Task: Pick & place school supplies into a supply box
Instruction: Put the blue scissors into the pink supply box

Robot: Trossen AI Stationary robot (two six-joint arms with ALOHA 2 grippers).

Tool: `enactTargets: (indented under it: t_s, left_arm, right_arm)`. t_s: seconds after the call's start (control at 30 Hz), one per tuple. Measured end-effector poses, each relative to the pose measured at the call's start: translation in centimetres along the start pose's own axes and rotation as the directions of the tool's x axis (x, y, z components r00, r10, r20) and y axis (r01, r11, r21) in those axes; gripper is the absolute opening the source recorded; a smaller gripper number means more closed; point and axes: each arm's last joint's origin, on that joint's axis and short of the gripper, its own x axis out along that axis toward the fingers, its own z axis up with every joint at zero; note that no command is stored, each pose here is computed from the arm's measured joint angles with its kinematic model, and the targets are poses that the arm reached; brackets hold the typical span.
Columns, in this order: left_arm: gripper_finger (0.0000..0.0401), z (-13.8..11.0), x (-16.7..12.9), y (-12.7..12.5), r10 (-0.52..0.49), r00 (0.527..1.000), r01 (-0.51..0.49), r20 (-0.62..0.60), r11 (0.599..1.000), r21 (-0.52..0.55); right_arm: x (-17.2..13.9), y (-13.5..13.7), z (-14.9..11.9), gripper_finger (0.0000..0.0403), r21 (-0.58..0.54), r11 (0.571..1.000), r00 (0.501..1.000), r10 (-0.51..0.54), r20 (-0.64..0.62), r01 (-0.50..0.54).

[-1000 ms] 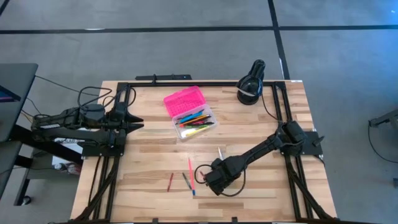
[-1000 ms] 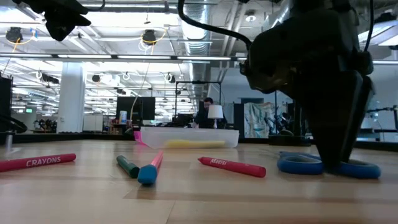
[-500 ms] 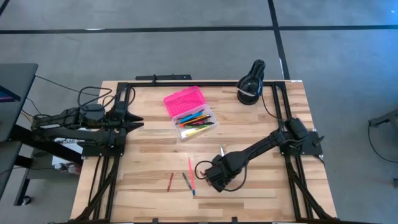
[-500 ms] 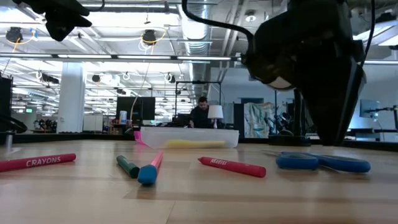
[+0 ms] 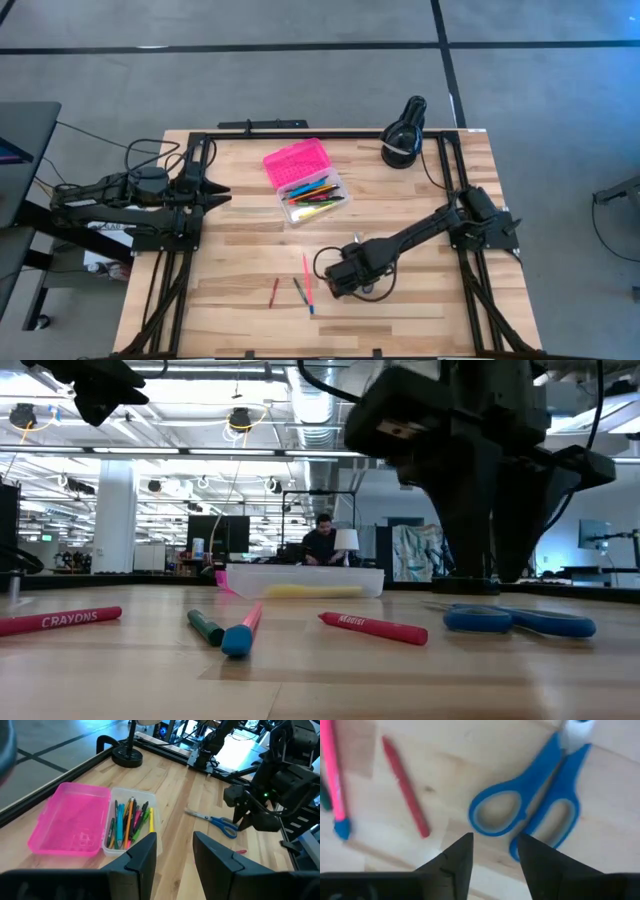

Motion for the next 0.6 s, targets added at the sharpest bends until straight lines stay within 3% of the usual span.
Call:
enactTargets:
  t_s: [0.17,0.33,0.6]
  left_arm:
    - [0.0121,0.0,0.0,0.01,0.001,1.0,-0.001,0.0,1.0,0.014]
    - [0.0121,0.0,0.0,0.01,0.001,1.0,-0.001,0.0,1.0,0.017]
    - [0.0121,0.0,0.0,0.01,0.002,1.0,-0.002,0.0,1.0,0.016]
  right_arm:
    - [0.03,-0.7,-0.39,0.0193,0.08,0.994,0.997,-0.074,0.006,0.073]
    - [0.1,-0.32,-0.82,0.0233,0.084,0.996,0.999,-0.036,0.01,0.035]
    - [0.61,-0.9,-0.58,0.023,0.126,0.99,0.997,-0.071,0.032,0.066]
